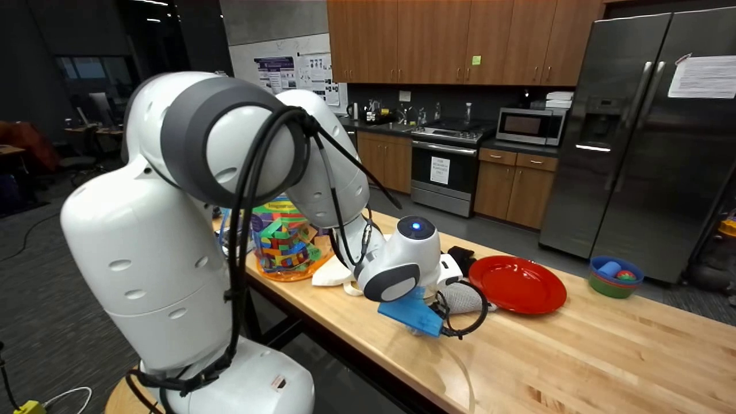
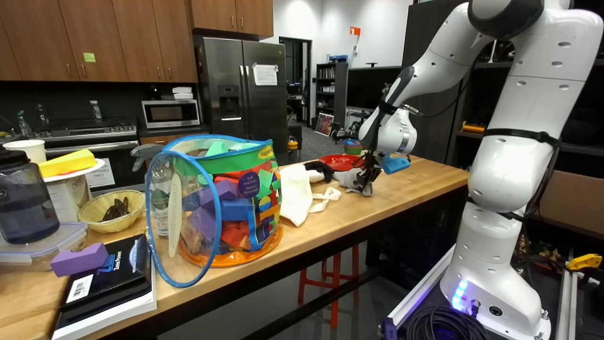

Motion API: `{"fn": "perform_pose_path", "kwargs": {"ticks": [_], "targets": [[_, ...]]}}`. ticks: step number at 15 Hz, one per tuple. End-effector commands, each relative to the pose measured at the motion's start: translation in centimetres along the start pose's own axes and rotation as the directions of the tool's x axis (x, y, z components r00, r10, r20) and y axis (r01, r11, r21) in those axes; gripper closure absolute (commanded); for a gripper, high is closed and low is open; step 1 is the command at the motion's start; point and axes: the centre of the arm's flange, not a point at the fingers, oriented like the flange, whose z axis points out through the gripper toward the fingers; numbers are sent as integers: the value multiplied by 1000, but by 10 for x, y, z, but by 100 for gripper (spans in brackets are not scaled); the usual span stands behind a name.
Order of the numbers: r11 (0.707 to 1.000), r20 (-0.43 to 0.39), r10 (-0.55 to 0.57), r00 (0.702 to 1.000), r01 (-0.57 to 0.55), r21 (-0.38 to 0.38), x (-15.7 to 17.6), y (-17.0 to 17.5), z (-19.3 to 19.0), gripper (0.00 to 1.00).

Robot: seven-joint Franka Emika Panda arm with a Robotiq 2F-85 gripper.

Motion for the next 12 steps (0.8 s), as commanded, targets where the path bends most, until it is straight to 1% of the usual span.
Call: {"fn": "perform_pose_path", "kwargs": {"ticks": [1,5,7,12], "targets": [[988,2,84,996,-83,-127,-4,18,6,96],[957,-54,174,983,-182,-228,-7,43,9,96],[935,-85,211,974,-227,-271,-11,58,10,96],[866,-153,306,940,-342,-364,-27,101,10,96]]}}
